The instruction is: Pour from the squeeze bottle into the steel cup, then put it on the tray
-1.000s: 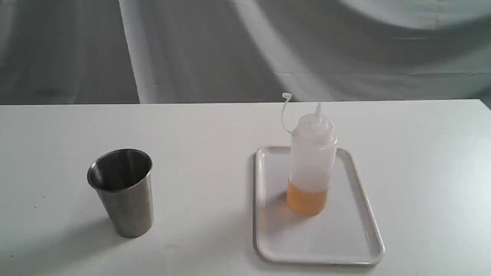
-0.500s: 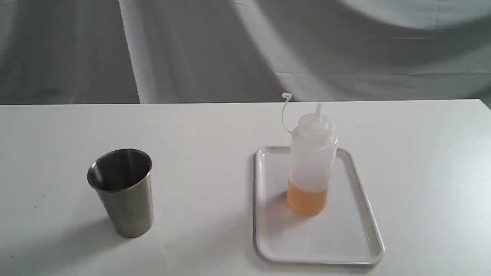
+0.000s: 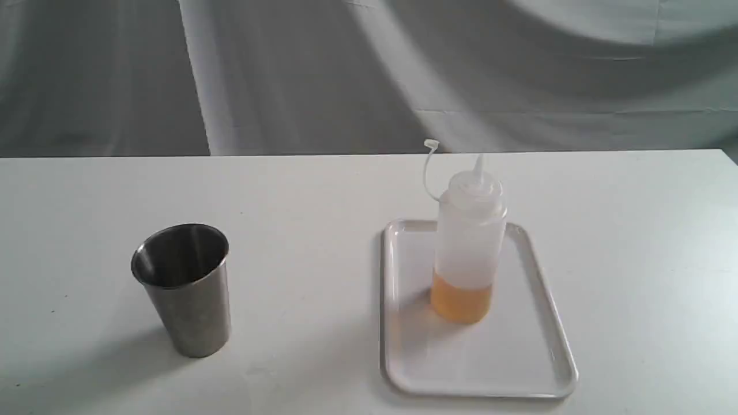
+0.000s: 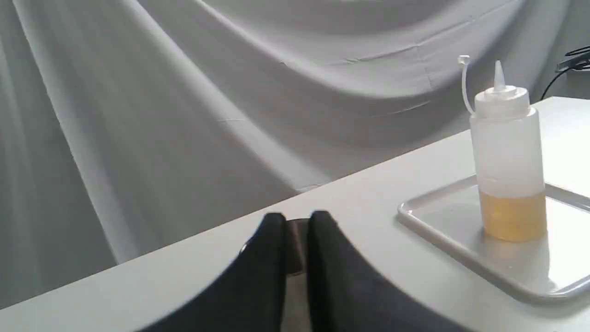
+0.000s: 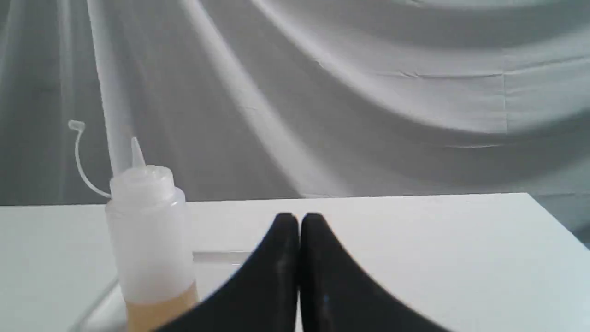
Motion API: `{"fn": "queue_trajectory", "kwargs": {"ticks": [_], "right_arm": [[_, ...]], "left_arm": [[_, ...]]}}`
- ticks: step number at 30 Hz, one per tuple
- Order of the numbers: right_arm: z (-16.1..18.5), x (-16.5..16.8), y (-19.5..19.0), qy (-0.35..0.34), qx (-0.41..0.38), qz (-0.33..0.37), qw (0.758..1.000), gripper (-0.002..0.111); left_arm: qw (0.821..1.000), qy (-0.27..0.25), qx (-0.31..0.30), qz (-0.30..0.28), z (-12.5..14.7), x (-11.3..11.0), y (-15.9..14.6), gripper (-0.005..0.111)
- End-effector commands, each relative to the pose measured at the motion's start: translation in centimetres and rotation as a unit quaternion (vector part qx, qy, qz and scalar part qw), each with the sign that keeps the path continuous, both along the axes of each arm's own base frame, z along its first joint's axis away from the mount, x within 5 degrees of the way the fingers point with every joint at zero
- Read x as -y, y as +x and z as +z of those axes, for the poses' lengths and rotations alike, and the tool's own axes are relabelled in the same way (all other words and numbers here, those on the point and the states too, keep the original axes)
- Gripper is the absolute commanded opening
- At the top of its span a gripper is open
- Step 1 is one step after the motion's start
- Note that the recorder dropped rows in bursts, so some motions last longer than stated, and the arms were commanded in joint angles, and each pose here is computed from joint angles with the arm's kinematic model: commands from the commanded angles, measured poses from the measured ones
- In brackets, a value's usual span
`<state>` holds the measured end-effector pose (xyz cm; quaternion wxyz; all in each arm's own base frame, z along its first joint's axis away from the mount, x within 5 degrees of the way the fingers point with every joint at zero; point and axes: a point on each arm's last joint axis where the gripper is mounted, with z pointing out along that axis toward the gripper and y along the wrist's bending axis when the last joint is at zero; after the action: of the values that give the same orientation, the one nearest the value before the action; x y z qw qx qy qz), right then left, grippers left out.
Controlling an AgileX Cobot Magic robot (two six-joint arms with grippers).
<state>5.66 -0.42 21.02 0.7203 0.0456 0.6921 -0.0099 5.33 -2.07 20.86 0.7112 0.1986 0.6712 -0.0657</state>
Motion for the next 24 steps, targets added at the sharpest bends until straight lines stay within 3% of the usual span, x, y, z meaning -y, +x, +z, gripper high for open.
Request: {"fn": "queue_trajectory", "kwargs": {"ticks": [1,17,24], "right_arm": [[-0.2,0.1,0.0,-0.054,-0.010,-0.007,0.998,0.000],[-2.9,0.1,-0.4,-0.087,-0.162,0.006,0.983,0.000],[-2.9,0.1,-0.4,-0.088,-0.161,0.006,0.983,0.000]], "left_arm": [[1.000,-0.002,-0.003,0.001,-0.1,0.0,0.0,0.008],[1.000,-0.002,-0.003,0.001,-0.1,0.0,0.0,0.008],[1.000,-0.002,-0.003,0.001,-0.1,0.0,0.0,0.008]]}}
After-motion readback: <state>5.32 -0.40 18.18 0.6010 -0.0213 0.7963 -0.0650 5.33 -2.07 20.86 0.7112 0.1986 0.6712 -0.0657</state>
